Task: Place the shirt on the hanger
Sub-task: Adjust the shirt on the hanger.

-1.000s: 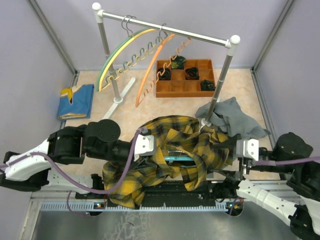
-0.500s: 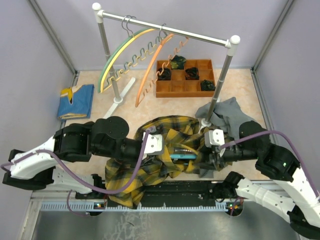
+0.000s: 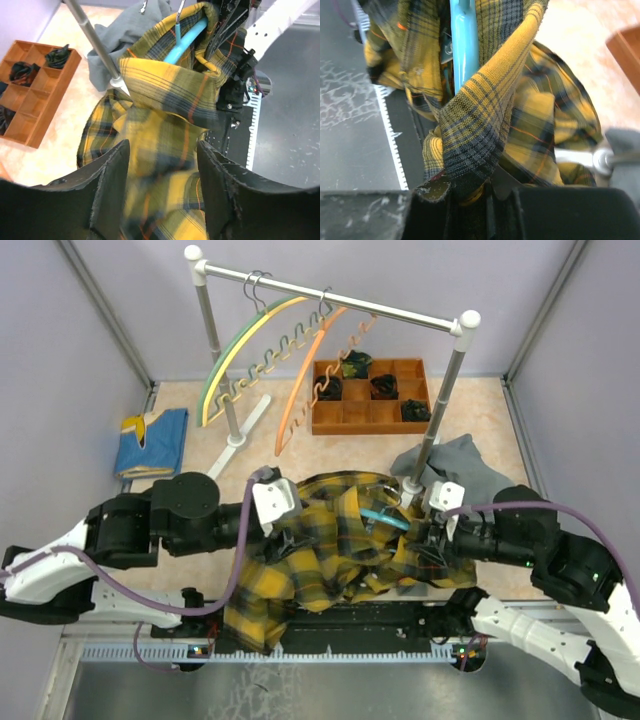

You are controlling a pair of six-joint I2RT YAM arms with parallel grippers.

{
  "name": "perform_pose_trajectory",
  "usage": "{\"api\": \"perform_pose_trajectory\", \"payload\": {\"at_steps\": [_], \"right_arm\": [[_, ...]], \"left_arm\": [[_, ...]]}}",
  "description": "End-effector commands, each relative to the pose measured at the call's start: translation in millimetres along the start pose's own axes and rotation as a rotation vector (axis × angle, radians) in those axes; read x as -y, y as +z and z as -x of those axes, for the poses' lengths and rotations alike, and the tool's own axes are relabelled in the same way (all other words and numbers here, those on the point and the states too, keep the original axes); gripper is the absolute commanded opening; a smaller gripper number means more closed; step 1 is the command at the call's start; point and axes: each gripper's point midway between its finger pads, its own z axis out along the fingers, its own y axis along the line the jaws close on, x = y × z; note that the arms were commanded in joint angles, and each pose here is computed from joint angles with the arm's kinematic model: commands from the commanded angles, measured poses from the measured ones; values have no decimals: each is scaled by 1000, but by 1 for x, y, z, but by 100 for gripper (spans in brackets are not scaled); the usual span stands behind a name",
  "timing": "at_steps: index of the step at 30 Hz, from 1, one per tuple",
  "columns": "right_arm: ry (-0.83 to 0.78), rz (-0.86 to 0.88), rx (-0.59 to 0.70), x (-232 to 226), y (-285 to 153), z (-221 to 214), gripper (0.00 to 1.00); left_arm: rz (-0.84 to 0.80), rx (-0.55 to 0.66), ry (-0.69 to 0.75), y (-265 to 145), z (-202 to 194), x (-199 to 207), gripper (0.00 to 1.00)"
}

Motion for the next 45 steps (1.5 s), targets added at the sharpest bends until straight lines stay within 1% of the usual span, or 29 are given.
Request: {"api": "perform_pose_trajectory", "payload": {"at_steps": [1, 4, 5, 6, 7, 9, 11, 14, 20, 24, 28, 30, 37, 42, 43, 44, 45], "right_arm": [[156, -255, -59, 36, -16, -4, 0], [213, -349, -54, 49, -21, -3, 0], [227, -387, -60, 55, -22, -3, 0], [244, -431, -72, 62, -23, -4, 0], [258, -474, -86, 69, -24, -5, 0], [278, -521, -109, 78, -24, -4, 0], [307, -538, -101, 82, -19, 1, 0], [345, -546, -58, 87, -8, 7, 0], [417, -524, 34, 88, 10, 17, 0], [431, -499, 69, 86, 14, 24, 0], [429, -487, 82, 84, 13, 27, 0], [428, -480, 91, 83, 13, 29, 0], [431, -445, 145, 76, 6, 41, 0], [425, -414, 191, 71, 0, 54, 0], [424, -413, 197, 70, -1, 56, 0], [423, -415, 202, 70, -3, 58, 0], [423, -423, 204, 71, -5, 60, 0]], "left_arm": [[155, 64, -80, -14, 6, -26, 64], [258, 62, -131, -19, 0, -42, 67], [286, 62, -146, -20, -2, -46, 71], [316, 62, -160, -21, -3, -50, 81], [353, 66, -180, -23, -4, -56, 84], [431, 116, -234, -26, 5, -68, 85], [494, 165, -291, -24, 9, -76, 87], [515, 233, -354, -1, 12, -75, 88], [646, 225, -398, 62, 8, -79, 90], [732, 236, -385, 82, 9, -87, 90], [752, 242, -355, 97, 16, -88, 87], [794, 221, -339, 104, 13, -91, 86], [976, 144, -270, 111, -7, -105, 68], [988, 141, -249, 117, -8, -108, 65], [985, 140, -249, 117, -9, -108, 61], [980, 137, -246, 118, -9, -108, 54], [979, 132, -242, 118, -9, -108, 41]]}}
